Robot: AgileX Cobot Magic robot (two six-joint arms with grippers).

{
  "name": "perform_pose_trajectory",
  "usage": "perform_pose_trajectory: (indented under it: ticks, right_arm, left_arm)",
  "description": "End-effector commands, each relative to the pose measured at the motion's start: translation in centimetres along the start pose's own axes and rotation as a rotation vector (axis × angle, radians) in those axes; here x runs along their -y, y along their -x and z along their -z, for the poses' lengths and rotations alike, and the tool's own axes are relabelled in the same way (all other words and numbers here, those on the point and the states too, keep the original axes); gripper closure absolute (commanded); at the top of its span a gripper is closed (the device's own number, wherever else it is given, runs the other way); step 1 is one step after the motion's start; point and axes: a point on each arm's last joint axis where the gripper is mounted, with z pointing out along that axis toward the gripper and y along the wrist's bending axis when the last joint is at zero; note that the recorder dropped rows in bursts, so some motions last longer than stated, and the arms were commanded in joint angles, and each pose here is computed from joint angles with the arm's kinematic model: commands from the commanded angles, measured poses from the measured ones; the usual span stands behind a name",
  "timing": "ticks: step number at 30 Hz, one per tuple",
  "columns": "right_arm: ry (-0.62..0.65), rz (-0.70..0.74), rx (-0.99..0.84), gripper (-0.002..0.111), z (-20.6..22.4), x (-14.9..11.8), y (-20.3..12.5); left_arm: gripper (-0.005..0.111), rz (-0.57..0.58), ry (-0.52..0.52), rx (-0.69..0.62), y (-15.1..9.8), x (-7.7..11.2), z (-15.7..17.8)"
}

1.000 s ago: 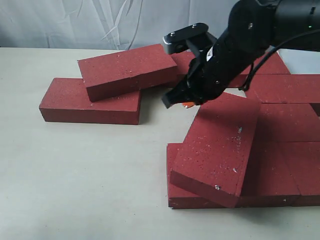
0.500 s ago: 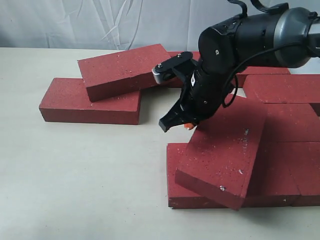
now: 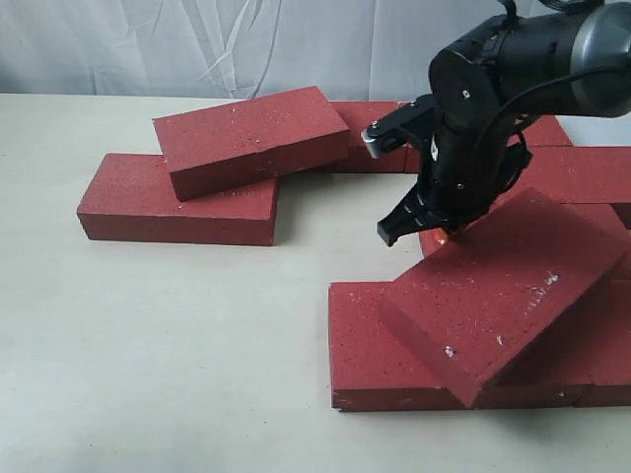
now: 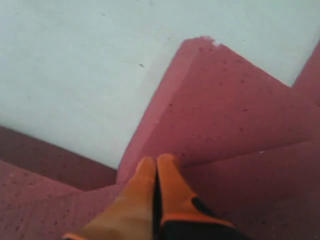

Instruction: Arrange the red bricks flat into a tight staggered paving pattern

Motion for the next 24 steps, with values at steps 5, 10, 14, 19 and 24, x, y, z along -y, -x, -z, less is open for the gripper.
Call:
perform_pose_trajectory:
  ticks: [5, 10, 14, 19, 24]
  right_arm:
    - [-0.031, -0.112, -0.036, 0.109, -0.4, 4.4, -0.8]
    - [-0.01, -0.137, 0.054, 0.109, 0.1, 4.5, 0.1]
    - [0.048, -0.154, 0.178, 0.109, 2.3, 4.2, 1.9]
    - [0.131, -0.135, 0.371, 0.109, 5.4, 2.7, 5.0]
    - [0.167, -0.103, 0.505, 0.109, 7.0, 0.8, 7.6]
  left_arm:
    - [0.027, 0.007, -0.003, 0.01, 0.0, 0.0, 0.0]
    - [0.027, 0.007, -0.003, 0.01, 0.0, 0.0, 0.0]
    - [0.027, 0.007, -0.003, 0.01, 0.0, 0.0, 0.0]
    - [0.027, 0.007, -0.003, 0.01, 0.0, 0.0, 0.0]
    - [0.027, 0.007, -0.003, 0.01, 0.0, 0.0, 0.0]
